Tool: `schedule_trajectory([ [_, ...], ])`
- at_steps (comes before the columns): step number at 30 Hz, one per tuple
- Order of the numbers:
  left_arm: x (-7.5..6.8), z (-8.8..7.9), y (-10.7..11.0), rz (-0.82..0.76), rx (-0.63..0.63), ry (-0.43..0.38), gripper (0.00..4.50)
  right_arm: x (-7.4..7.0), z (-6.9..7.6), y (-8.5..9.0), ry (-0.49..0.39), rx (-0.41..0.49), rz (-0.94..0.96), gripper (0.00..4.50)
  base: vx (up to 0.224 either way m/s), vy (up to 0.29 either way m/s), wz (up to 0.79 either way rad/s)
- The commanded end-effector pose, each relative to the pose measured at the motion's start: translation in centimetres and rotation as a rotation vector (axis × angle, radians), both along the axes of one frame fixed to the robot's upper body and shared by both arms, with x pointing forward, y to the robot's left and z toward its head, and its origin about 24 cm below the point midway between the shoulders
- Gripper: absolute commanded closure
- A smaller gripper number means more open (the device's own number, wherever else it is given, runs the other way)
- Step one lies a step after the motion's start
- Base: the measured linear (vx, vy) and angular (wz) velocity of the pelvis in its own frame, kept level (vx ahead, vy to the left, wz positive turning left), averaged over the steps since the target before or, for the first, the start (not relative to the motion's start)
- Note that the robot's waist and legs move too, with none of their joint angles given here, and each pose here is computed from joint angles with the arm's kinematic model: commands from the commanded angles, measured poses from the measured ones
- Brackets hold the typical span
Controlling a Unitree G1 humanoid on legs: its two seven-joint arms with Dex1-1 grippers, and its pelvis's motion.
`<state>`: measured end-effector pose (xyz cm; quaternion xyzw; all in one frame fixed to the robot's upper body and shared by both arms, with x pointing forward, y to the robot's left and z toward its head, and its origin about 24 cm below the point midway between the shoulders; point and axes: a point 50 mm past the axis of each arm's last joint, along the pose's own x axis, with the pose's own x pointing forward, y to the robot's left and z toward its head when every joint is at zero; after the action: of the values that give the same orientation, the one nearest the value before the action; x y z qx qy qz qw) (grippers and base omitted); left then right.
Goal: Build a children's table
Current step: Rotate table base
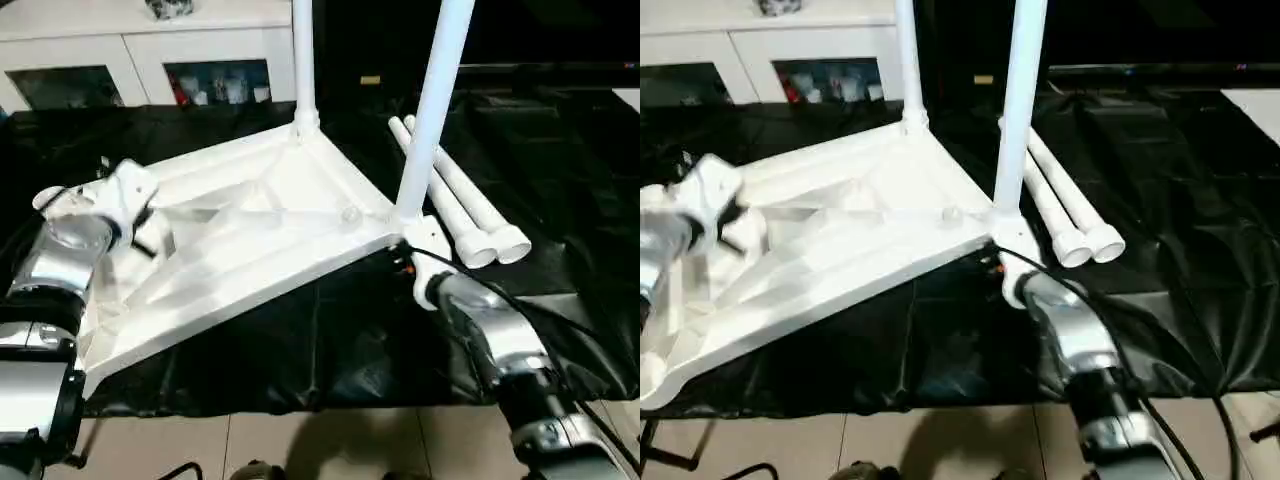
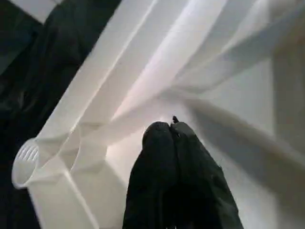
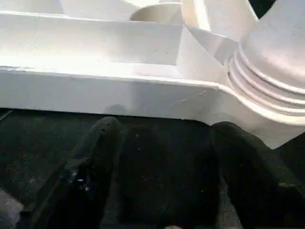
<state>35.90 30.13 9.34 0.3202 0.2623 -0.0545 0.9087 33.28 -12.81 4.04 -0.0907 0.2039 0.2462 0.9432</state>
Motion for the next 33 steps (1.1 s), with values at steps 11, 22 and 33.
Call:
schedule_trajectory([
  [11,-2.2,-3.4,-1.2,-0.227,-0.079,0.419,4.5,2.9,0.5,2.1,-0.017,0.056,0.033,2.42,0.0,0.0,0.0],
  [22,-3.6,-2.3,-8.0,-0.656,-0.454,0.538,4.5,2.9,0.6,7.8,0.026,0.117,0.208,3.41,0.0,0.0,0.0],
  [33,-0.4,-2.5,-11.1,-0.523,-0.394,0.271,4.5,3.2,0.8,8.3,-0.011,0.124,0.197,4.44,0.0,0.0,0.0],
])
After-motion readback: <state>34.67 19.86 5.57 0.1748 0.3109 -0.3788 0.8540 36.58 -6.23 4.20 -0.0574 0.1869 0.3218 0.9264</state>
